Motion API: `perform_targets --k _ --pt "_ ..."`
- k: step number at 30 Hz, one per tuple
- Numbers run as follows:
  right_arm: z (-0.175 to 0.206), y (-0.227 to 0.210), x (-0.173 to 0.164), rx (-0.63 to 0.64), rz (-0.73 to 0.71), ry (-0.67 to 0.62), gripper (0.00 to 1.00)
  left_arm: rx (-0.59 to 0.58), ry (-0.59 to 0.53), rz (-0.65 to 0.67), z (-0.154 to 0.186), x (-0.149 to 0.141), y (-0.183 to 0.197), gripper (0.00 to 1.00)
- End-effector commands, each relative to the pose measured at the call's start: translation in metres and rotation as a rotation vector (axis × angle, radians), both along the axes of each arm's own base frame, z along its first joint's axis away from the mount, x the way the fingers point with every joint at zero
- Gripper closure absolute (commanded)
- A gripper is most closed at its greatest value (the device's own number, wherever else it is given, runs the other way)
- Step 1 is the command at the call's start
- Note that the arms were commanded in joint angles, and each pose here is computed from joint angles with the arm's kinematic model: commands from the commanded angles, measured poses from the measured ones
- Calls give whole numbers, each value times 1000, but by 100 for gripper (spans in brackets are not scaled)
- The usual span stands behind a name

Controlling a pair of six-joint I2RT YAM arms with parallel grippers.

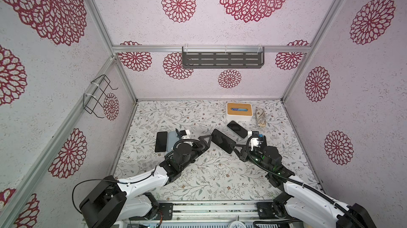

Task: Take the phone out of the phone case
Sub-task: Pass the phone.

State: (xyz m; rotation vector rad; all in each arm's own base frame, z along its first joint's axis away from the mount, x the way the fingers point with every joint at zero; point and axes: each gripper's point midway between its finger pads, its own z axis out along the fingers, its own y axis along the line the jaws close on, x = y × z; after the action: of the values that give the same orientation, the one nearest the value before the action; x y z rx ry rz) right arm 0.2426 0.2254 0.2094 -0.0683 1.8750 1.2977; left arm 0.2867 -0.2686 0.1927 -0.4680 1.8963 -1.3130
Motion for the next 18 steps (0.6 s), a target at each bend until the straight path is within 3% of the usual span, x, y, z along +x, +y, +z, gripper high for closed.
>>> perform_targets --k 1,6,10,18 --pt "80 5 -3 164 51 -184 100 -200 -249 -126 60 -11 -19 3" --pt "96 7 -7 225 74 -199 100 -373 -292 -182 60 -11 -26 3" --pt "99 6 -8 242 78 -198 100 -369 -267 -221 53 -6 -44 3" --pt "100 5 -13 251 90 -201 100 -373 -293 -202 61 0 -37 1"
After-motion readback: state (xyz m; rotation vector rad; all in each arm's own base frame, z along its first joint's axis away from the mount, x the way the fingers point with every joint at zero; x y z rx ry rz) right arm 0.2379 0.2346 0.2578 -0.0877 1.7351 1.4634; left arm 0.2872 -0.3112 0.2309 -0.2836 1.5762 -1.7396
